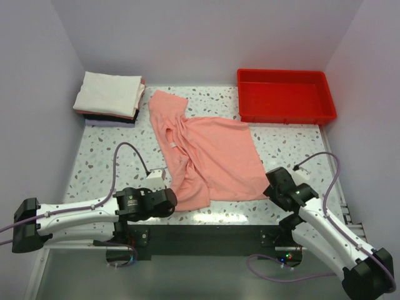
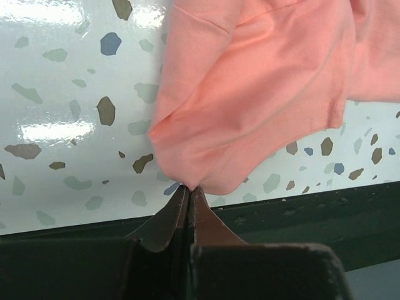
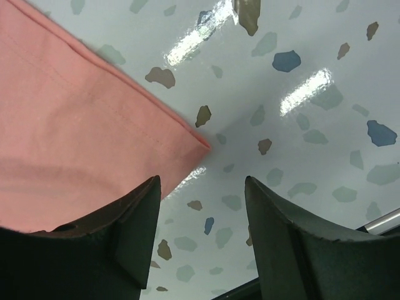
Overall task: Fold and stack the t-shirts
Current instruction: Flatten the tshirt out, then fold the tshirt
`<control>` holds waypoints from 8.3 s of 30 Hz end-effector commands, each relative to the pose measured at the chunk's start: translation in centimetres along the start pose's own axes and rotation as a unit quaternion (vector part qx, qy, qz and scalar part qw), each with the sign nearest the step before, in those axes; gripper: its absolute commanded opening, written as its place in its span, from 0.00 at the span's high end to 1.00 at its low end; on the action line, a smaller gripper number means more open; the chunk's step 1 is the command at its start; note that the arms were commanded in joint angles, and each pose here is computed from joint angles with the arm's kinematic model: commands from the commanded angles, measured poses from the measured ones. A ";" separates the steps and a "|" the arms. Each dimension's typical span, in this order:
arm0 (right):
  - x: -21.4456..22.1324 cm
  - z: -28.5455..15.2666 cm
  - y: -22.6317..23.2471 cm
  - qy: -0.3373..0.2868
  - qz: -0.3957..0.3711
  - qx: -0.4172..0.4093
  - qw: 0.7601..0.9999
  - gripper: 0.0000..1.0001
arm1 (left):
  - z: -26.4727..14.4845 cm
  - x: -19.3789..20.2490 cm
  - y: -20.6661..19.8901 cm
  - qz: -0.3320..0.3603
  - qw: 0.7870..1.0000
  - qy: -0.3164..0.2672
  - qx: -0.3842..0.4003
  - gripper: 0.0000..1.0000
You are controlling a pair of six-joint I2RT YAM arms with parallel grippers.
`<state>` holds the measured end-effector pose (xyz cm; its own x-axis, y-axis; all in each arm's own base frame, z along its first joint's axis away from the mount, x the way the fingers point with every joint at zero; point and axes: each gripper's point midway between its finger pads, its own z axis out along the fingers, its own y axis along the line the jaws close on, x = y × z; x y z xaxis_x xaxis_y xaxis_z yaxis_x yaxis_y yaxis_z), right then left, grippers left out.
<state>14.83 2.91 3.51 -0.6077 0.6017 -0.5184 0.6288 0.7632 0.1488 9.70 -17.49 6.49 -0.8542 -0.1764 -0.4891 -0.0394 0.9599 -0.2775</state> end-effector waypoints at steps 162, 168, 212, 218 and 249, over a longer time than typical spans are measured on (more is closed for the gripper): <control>-23.8 -0.8 14.3 -0.220 -0.179 -0.025 0.959 1.00 | -0.1 -23.8 8.1 -0.204 0.945 -0.248 -0.060 1.00; -22.9 -0.6 13.0 -0.205 -0.189 -0.007 0.960 1.00 | 0.7 -20.4 7.5 -0.211 0.955 -0.208 -0.025 1.00; -22.0 5.4 10.3 -0.147 -0.216 0.112 0.959 0.89 | -0.2 -15.6 5.0 -0.201 0.969 -0.146 0.010 1.00; -21.5 4.9 9.7 -0.133 -0.208 0.118 0.962 0.34 | 0.6 -16.5 5.8 -0.196 0.968 -0.156 -0.022 1.00; 15.3 -9.6 39.6 0.000 -0.526 -0.479 0.703 0.31 | 12.5 -22.9 7.9 -0.159 0.979 -0.108 -0.068 1.00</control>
<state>24.33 41.48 6.22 -0.5711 -0.4665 -0.6755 -0.7489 0.6330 0.1961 34.99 -8.59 4.52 -0.6748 -0.5017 -0.5412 -0.4061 0.8648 -0.2952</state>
